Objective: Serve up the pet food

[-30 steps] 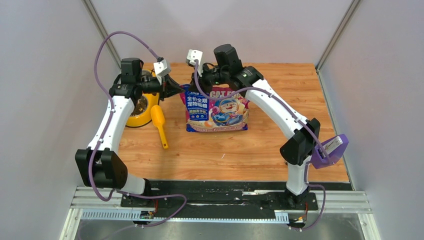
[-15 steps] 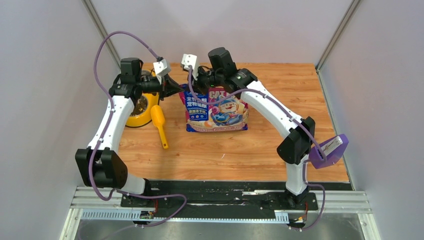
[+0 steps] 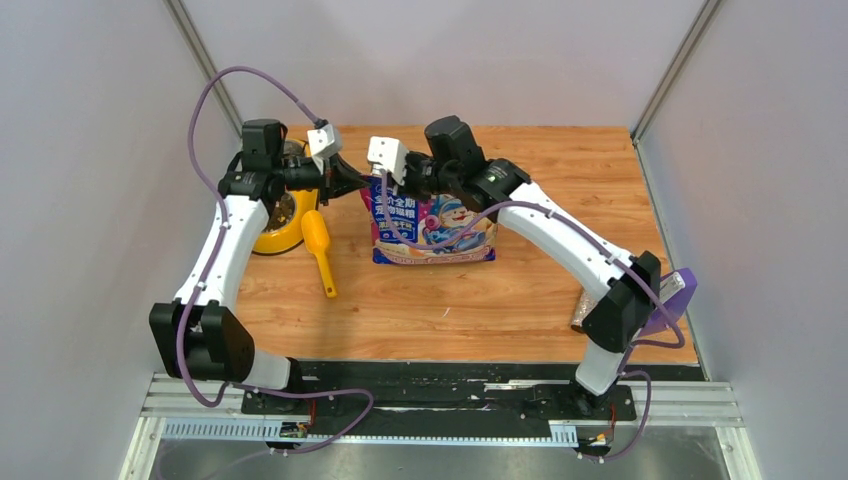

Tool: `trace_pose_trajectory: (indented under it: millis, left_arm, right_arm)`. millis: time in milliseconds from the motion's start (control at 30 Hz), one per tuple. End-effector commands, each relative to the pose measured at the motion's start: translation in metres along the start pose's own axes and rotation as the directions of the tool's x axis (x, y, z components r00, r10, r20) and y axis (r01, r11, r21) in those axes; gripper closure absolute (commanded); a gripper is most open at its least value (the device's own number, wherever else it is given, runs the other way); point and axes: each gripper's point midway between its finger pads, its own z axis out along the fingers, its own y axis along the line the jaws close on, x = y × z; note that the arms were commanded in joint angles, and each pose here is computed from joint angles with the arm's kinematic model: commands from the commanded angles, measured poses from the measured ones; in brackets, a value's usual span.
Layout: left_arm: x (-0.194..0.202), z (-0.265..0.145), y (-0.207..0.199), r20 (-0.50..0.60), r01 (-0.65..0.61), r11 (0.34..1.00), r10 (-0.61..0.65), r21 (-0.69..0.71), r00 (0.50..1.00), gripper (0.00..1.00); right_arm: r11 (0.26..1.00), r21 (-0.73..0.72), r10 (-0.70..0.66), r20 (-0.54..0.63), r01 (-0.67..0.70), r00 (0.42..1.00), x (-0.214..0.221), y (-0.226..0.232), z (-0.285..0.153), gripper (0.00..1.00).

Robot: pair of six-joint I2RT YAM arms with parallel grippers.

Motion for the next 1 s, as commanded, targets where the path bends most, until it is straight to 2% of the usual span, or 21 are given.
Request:
trace_pose_trajectory:
  millis: [0,200,467,700,900,933,967]
  left_arm:
    - [-0.003,-0.03,0.028,-0.017,-0.069,0.988,0.067,-0.141,0.998,1.0]
    - [0.0,-0.034,0.035,-0.021,-0.067,0.984,0.064,-0.163,0.998,1.0]
    - [-0.002,-0.033,0.038,-0.012,-0.064,0.984,0.063,-0.167,0.998,1.0]
    - [-0.001,-0.033,0.036,-0.006,-0.061,0.983,0.061,-0.171,0.998,1.0]
    - [-0.008,-0.035,0.036,0.018,-0.062,0.978,0.067,-0.199,0.998,1.0]
    - [-0.011,-0.037,0.037,0.022,-0.037,0.973,0.044,-0.226,0.999,0.92]
    - [-0.011,-0.037,0.041,0.03,-0.037,0.967,0.046,-0.251,0.998,0.8]
  right_arm:
    - [0.992,0.128,0.052,-0.253,-0.02,0.966,0.063,-0.017,-0.066,1.0]
    - [0.969,0.24,0.139,-0.358,-0.053,0.923,0.106,-0.028,-0.115,1.0]
    - [0.899,0.424,0.297,-0.401,-0.112,0.866,0.144,-0.036,-0.193,1.0]
    - [0.806,0.568,0.4,-0.312,-0.168,0.862,0.144,-0.042,-0.261,1.0]
    - [0.739,0.643,0.43,-0.222,-0.2,0.875,0.131,-0.04,-0.287,1.0]
    - [0.697,0.685,0.446,-0.182,-0.212,0.876,0.128,-0.045,-0.293,1.0]
    - [0.657,0.716,0.46,-0.135,-0.234,0.878,0.122,-0.049,-0.298,1.0]
